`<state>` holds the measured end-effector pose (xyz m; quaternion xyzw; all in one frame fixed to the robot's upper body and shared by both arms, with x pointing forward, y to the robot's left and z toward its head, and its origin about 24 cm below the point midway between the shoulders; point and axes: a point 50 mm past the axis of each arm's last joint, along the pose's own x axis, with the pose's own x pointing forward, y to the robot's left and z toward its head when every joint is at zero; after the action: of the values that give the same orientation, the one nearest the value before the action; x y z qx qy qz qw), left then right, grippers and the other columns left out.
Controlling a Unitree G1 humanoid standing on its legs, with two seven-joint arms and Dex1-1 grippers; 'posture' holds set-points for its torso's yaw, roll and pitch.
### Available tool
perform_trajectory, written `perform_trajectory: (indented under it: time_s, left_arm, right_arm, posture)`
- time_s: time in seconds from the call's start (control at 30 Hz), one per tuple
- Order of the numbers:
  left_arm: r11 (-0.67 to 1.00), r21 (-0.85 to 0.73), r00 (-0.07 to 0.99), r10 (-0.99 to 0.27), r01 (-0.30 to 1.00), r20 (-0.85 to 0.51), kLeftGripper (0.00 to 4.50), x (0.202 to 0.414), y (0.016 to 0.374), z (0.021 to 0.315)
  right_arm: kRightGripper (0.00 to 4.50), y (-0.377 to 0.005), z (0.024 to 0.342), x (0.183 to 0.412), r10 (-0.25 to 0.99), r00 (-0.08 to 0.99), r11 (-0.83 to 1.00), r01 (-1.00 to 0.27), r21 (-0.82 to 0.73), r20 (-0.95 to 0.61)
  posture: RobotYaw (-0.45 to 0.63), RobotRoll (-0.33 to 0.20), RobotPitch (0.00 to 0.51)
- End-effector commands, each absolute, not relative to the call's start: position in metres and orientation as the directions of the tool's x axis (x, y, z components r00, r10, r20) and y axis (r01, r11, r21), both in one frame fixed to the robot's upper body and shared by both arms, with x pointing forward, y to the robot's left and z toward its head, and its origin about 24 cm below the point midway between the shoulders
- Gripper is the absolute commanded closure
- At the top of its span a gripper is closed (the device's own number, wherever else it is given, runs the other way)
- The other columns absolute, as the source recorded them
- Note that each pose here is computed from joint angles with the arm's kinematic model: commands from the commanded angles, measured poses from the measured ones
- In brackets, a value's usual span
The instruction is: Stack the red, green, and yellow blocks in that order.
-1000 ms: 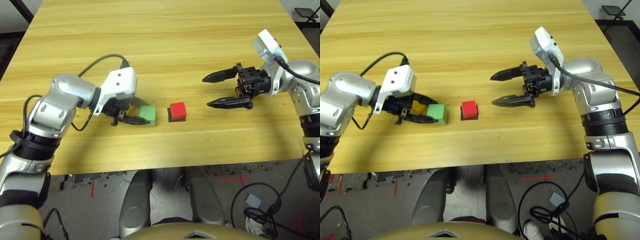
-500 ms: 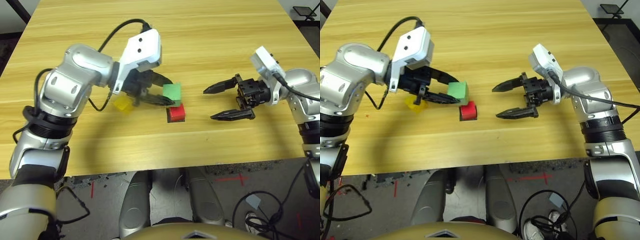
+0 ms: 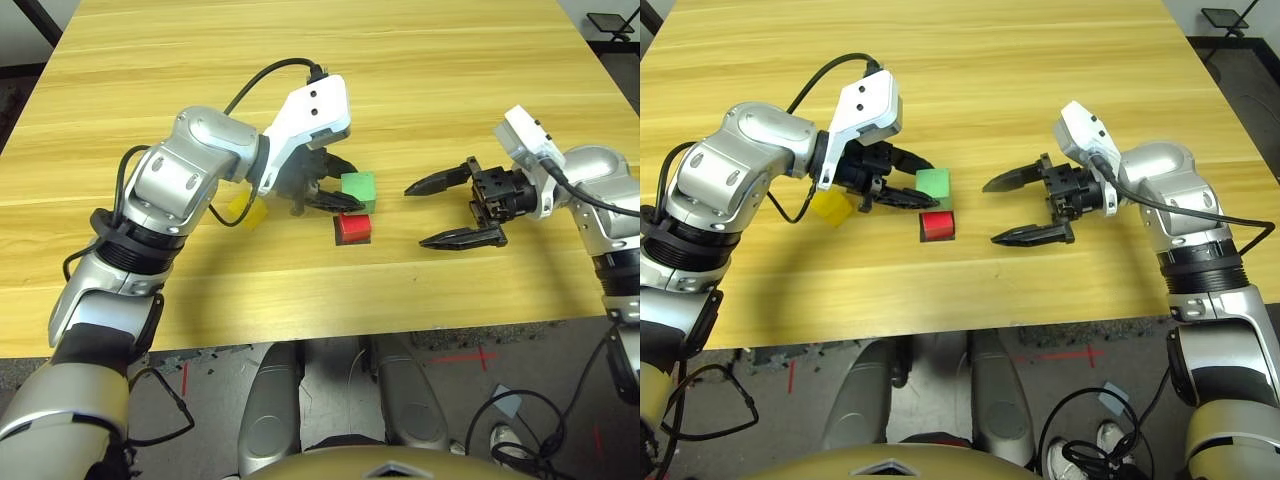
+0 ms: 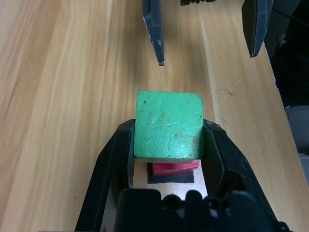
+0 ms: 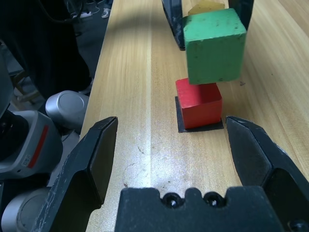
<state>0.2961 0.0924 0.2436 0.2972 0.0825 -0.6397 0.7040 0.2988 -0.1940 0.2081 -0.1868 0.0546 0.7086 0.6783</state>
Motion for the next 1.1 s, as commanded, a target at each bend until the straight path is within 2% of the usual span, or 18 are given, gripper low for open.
perform_trajectory:
  time_s: [0.03,1.1]
  left_arm:
    - [-0.032,0.296,0.137,-0.836,0.955,-0.532,2.45,0.289,0.09,0.238]
    - [-0.049,0.261,0.109,-0.822,0.964,-0.559,2.45,0.288,0.086,0.225]
  right_arm:
    - [0.0,-0.195,0.21,0.296,0.937,-0.004,-0.075,-0.979,-0.19,-0.35]
    - [0.0,-0.191,0.209,0.295,0.946,0.011,-0.051,-0.982,-0.182,-0.323]
  posture:
    - [0.07,0.003,0.288]
    - [0.06,0.008,0.316]
